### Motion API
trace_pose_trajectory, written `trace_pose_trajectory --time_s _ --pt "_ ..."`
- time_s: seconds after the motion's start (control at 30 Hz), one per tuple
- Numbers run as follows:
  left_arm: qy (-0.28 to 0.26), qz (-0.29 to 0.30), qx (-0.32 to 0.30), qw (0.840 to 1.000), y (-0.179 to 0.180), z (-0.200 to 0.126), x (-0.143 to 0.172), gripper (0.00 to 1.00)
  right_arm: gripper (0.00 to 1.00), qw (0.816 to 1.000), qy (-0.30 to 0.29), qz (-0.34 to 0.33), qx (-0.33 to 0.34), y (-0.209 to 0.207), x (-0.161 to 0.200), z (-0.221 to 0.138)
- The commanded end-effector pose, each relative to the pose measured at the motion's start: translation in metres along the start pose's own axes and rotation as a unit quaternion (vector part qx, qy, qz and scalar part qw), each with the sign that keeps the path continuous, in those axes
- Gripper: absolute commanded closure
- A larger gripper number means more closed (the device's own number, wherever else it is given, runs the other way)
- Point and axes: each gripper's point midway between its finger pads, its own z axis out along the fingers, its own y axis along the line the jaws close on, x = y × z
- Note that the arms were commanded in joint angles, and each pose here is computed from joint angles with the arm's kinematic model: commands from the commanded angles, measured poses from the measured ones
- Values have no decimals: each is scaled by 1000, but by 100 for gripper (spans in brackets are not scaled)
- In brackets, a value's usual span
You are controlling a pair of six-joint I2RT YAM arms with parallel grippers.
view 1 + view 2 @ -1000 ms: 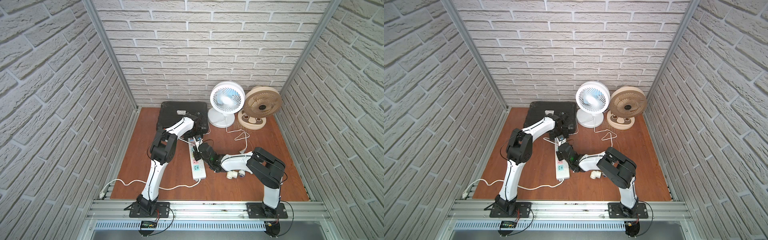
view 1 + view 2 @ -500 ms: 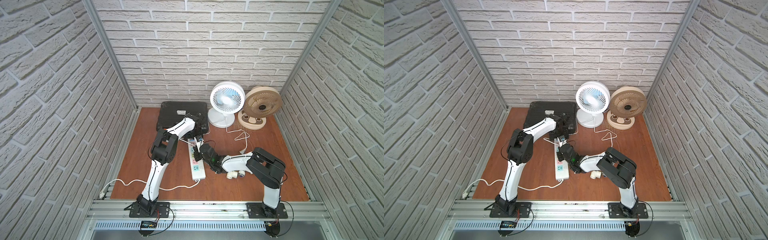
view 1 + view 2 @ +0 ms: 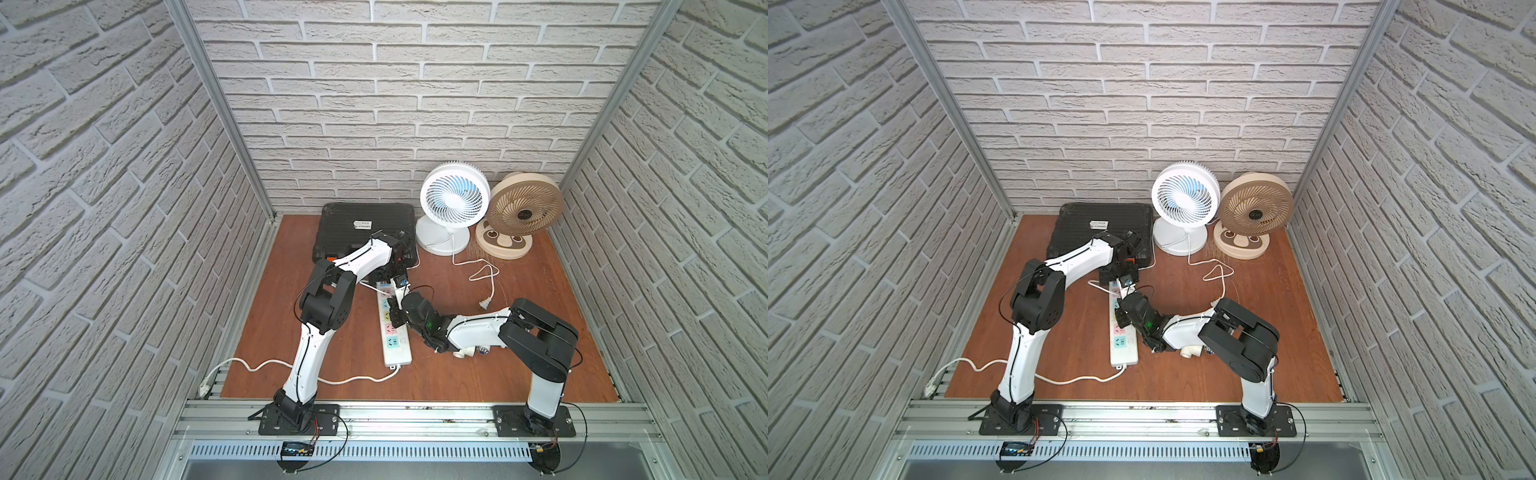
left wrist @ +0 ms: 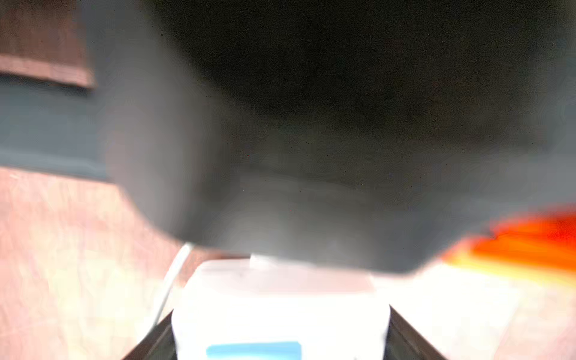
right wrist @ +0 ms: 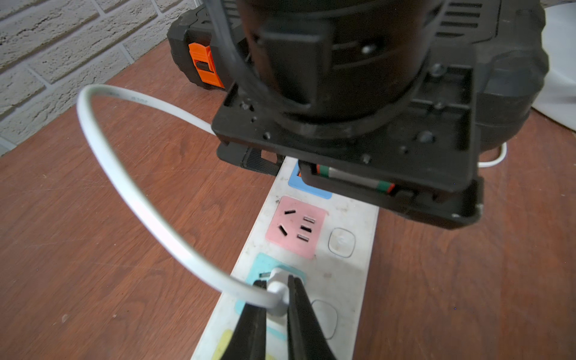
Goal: Unplug the desk fan from the power strip
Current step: Remove the plug from the socket.
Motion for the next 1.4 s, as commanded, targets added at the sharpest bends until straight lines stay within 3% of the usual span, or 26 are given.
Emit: trace_pose_trajectory --time_s 0.0,0.63,0.93,1.23,1.37 --pt "185 9 -73 980 34 39 92 100 97 1000 2 4 -23 14 -3 -11" --pt "196 1 -62 979 34 42 91 100 77 999 45 5 -13 19 4 2" --pt "204 -7 -53 978 34 44 91 100 86 999 48 2 -6 17 5 5" --pt "247 -31 -6 968 24 50 100 100 97 999 53 -6 -7 17 11 7" --pt "255 -36 0 966 23 52 102 100 97 999 44 -16 -20 24 7 6"
